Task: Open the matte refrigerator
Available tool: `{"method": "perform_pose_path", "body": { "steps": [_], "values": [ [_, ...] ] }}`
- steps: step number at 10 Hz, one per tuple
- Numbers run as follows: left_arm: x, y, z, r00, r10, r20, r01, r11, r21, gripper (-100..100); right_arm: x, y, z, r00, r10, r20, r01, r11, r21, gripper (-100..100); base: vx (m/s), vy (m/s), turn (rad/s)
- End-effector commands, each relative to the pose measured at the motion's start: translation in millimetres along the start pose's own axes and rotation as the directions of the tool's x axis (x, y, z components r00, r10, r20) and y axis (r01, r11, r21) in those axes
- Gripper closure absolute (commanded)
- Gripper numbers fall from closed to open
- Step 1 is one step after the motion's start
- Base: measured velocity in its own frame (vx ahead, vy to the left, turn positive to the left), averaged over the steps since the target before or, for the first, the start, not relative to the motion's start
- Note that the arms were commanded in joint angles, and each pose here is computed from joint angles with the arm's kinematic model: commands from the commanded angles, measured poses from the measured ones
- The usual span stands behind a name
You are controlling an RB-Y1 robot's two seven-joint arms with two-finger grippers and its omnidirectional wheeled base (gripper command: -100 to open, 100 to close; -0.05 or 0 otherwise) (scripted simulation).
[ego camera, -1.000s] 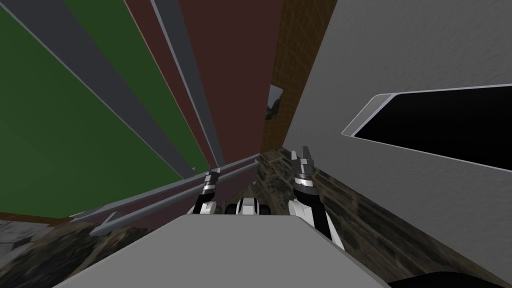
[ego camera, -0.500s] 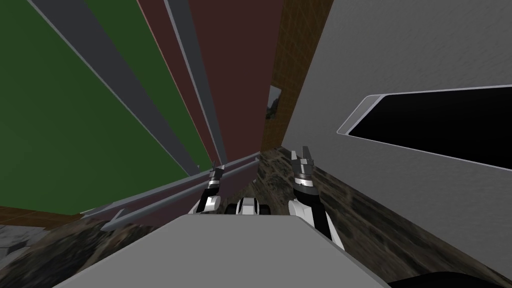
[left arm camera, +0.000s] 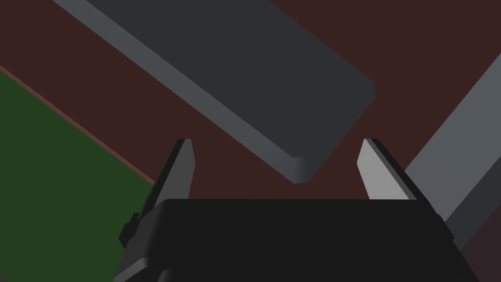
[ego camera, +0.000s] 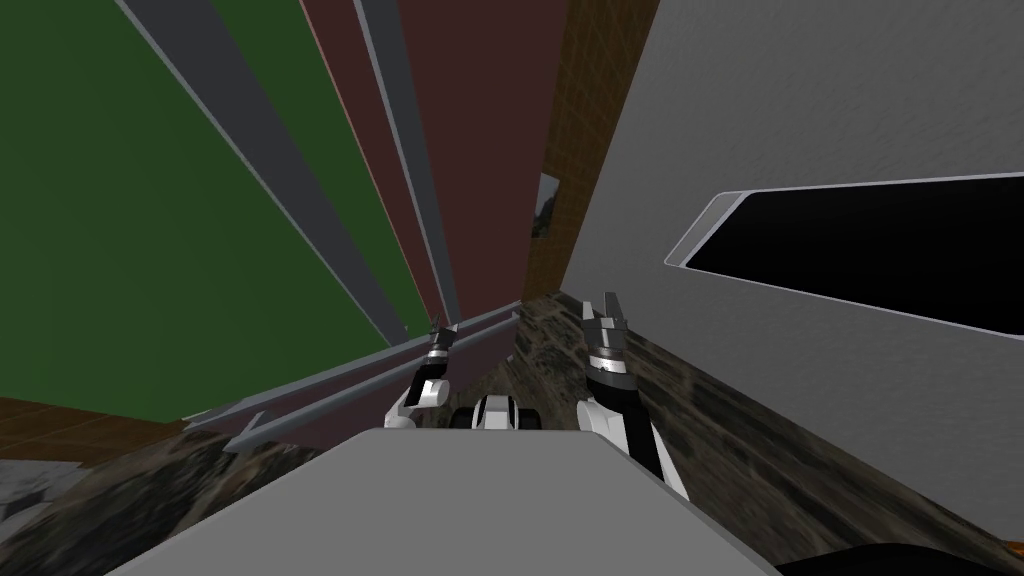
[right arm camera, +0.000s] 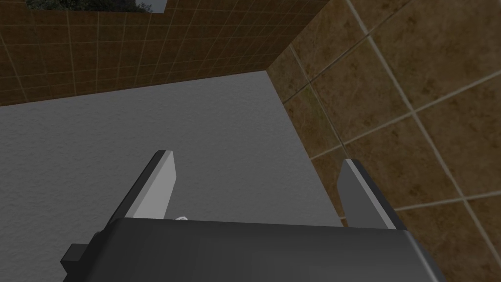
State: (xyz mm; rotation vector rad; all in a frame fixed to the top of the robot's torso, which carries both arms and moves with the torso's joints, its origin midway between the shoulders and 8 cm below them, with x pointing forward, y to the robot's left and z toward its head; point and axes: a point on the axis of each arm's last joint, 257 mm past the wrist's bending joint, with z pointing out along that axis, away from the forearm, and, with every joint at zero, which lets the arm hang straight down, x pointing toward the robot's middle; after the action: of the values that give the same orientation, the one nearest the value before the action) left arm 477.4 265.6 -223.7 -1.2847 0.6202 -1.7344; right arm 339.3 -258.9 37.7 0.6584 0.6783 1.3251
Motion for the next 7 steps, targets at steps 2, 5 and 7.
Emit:
{"method": "perform_pose_path", "body": {
  "steps": [2, 5, 7],
  "values": [
    [11.8, 9.9, 9.5, 0.9970, -0.078, 0.001, 0.078, 0.9967, -0.022, -100, 0.0, 0.0, 0.0, 1.000, 0.000, 0.000, 0.000, 1.000, 0.000, 0, -0.052, 0.035, -0.033],
    [17.0, 6.9, 21.5, 0.9963, -0.086, -0.001, 0.086, 0.9959, -0.026, -100, 0.0, 0.0, -0.1, 1.000, 0.000, 0.000, 0.000, 1.000, 0.000, 0, 0.027, 0.001, 0.022],
    [15.4, 10.6, 18.0, 0.9964, -0.085, 0.001, 0.085, 0.9959, -0.031, 100, 0.0, 0.0, 0.0, 1.000, 0.000, 0.000, 0.000, 1.000, 0.000, 0, -0.005, -0.001, -0.021]
  ]
}}
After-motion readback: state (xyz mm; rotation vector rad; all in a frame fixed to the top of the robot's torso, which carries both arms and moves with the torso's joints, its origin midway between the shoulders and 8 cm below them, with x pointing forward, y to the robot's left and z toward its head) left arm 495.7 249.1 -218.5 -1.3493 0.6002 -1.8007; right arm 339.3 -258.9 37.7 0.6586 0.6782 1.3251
